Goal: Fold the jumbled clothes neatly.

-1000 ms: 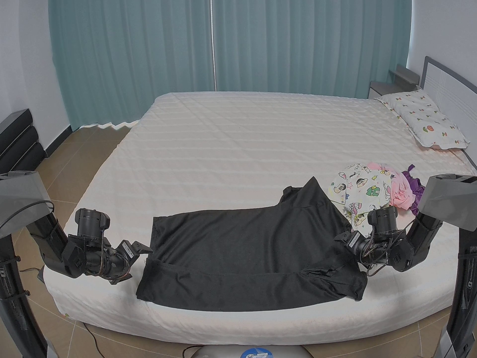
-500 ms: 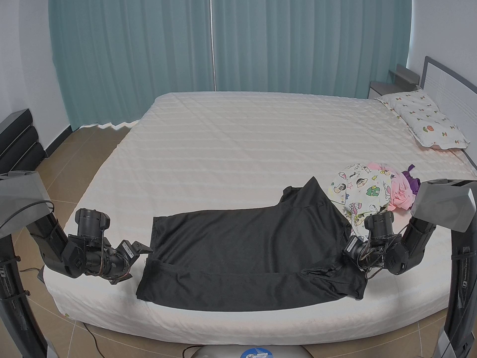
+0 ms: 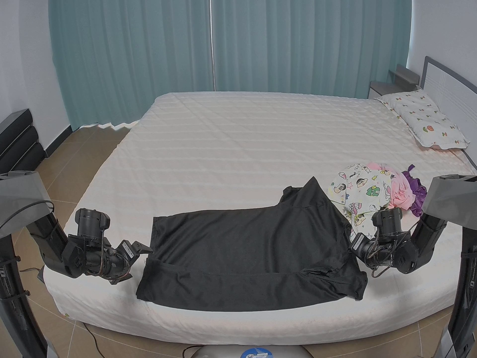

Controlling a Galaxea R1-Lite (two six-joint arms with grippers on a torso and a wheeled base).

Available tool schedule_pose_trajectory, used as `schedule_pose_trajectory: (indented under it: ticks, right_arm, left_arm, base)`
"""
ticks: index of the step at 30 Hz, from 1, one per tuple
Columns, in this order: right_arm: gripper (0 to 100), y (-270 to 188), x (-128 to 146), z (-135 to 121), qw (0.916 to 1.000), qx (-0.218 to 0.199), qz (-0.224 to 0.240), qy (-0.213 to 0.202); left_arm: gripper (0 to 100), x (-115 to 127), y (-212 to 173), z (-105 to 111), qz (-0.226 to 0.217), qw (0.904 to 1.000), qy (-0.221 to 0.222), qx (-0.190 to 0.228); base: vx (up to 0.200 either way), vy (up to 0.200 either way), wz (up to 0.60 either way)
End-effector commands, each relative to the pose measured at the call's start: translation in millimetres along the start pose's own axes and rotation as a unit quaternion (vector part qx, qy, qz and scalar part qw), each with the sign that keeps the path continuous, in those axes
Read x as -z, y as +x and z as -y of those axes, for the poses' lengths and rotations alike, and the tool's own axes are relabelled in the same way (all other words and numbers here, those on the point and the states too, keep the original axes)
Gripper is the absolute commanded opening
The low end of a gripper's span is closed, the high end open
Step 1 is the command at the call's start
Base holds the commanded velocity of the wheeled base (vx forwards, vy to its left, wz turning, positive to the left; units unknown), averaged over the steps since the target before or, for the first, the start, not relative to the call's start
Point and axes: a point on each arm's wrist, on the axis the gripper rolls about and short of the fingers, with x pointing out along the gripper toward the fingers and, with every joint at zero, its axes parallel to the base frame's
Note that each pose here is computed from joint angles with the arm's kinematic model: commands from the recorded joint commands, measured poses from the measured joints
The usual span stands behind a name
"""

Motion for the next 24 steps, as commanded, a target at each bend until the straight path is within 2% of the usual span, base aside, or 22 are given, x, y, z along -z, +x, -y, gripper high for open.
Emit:
schedule_pose_trajectory:
  ticks: [1,10,21,22,24]
  right_arm:
    - [100,-5.3,-5.6,-0.4,0.9999,-0.005,0.008,0.005]
    - [100,6.5,-9.0,0.9,0.9999,-0.006,0.009,0.011]
    - [100,30.0,-0.1,3.2,1.0,0.001,-0.004,0.008]
    - [0,30.6,-0.3,2.9,1.0,0.0,-0.003,0.008]
    - [0,33.2,0.5,2.9,1.0,0.001,-0.004,0.007]
  left_arm:
    - [100,-0.1,0.0,0.2,0.001,1.0,0.0,0.0]
    - [100,-0.3,0.1,0.4,0.001,1.0,0.0,0.0]
    - [100,-0.3,0.1,0.4,0.0,1.0,0.0,0.001]
    - [100,-0.3,0.1,0.4,0.001,1.0,-0.001,0.0]
    - [100,-0.3,0.4,0.2,0.0,1.0,-0.001,0.001]
  base:
    - [0.0,0.0,0.0]
    - [0.0,0.0,0.0]
    - [0.0,0.0,0.0]
    - [0.0,0.0,0.0]
    - [0.0,0.0,0.0]
